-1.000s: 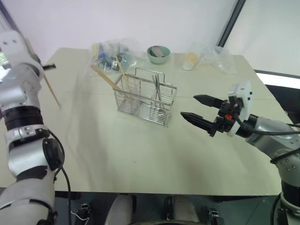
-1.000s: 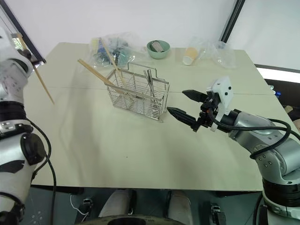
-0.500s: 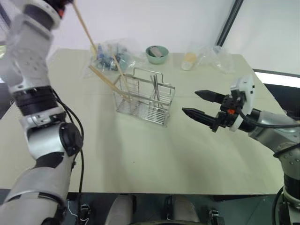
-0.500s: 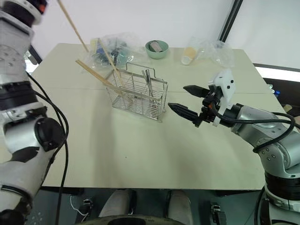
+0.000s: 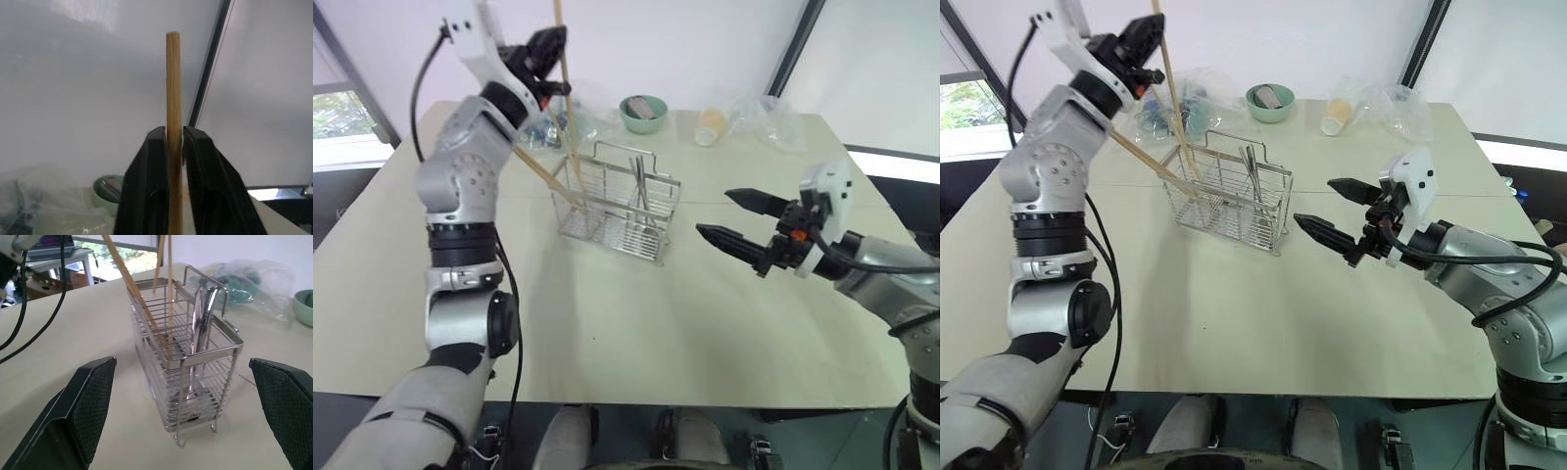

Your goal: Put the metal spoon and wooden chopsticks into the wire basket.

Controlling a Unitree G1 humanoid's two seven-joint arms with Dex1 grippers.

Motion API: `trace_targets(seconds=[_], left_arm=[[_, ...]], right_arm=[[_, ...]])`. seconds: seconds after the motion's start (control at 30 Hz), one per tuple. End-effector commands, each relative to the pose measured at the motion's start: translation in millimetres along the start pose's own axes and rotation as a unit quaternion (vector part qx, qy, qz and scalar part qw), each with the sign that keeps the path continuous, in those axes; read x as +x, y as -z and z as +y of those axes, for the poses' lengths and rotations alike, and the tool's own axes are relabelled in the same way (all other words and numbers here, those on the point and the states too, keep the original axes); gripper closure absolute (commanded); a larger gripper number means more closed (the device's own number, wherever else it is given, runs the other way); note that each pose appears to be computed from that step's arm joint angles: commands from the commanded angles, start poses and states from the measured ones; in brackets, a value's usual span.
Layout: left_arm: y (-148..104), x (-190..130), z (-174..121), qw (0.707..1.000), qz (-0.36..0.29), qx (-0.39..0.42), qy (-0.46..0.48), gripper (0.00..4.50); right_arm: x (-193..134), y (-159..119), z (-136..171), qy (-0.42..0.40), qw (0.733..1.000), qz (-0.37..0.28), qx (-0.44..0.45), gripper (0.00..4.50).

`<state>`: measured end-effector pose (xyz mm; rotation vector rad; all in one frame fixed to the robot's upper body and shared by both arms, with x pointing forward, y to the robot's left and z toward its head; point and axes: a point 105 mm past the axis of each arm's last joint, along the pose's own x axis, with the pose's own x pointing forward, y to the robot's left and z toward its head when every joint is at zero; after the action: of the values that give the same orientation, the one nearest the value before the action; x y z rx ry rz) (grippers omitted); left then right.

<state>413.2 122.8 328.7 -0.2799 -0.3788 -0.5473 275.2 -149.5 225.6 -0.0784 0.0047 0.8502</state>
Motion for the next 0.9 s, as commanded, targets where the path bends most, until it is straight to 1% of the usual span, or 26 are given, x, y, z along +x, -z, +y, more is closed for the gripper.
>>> trace_targets(seconds=[0.03,0.13,0.17,0.23,0.37,0.43,0.5,0.6,0.7,0.77,0.83,0.9], left_arm=[[-16,0,-12,0.999,-0.034,0.016,0.018,1.91],[-15,-3,-14,0.999,-0.037,0.006,0.017,0.25],[-15,-5,-15,0.999,-0.038,0.004,0.016,0.04],[-19,-9,-11,0.999,-0.045,0.004,0.005,0.04],[-44,-18,7,0.998,-0.06,0.023,-0.02,0.04],[-59,-26,17,0.997,-0.051,0.049,-0.018,0.04],[-68,-32,23,0.996,-0.038,0.075,-0.013,0.04],[-86,-62,32,0.984,0.026,0.172,0.03,0.04],[-88,-94,33,0.959,0.098,0.255,0.08,0.04],[-80,-124,33,0.936,0.169,0.285,0.121,0.04],[-71,-151,29,0.916,0.233,0.288,0.158,0.04],[-68,-167,30,0.908,0.267,0.282,0.16,0.04]], right_arm=[[-4,-11,3,0.003,1.0,-0.019,-0.017,0.0],[-4,-11,2,0.006,1.0,-0.019,-0.016,0.0],[-4,-10,2,0.007,1.0,-0.019,-0.016,0.0],[-5,-10,1,0.008,1.0,-0.018,-0.016,0.0],[-4,-12,0,0.003,1.0,-0.016,-0.024,0.0],[-4,-16,0,-0.007,0.999,-0.016,-0.033,0.0],[-5,-19,0,-0.016,0.999,-0.015,-0.04,0.0],[-7,-28,2,-0.046,0.997,-0.011,-0.065,0.0],[-9,-32,-1,-0.062,0.995,-0.004,-0.083,0.0],[-10,-32,-9,-0.063,0.994,0.002,-0.089,0.0],[-12,-31,-15,-0.069,0.993,0.011,-0.091,0.0],[-14,-26,-20,-0.079,0.993,0.023,-0.09,0.0]])
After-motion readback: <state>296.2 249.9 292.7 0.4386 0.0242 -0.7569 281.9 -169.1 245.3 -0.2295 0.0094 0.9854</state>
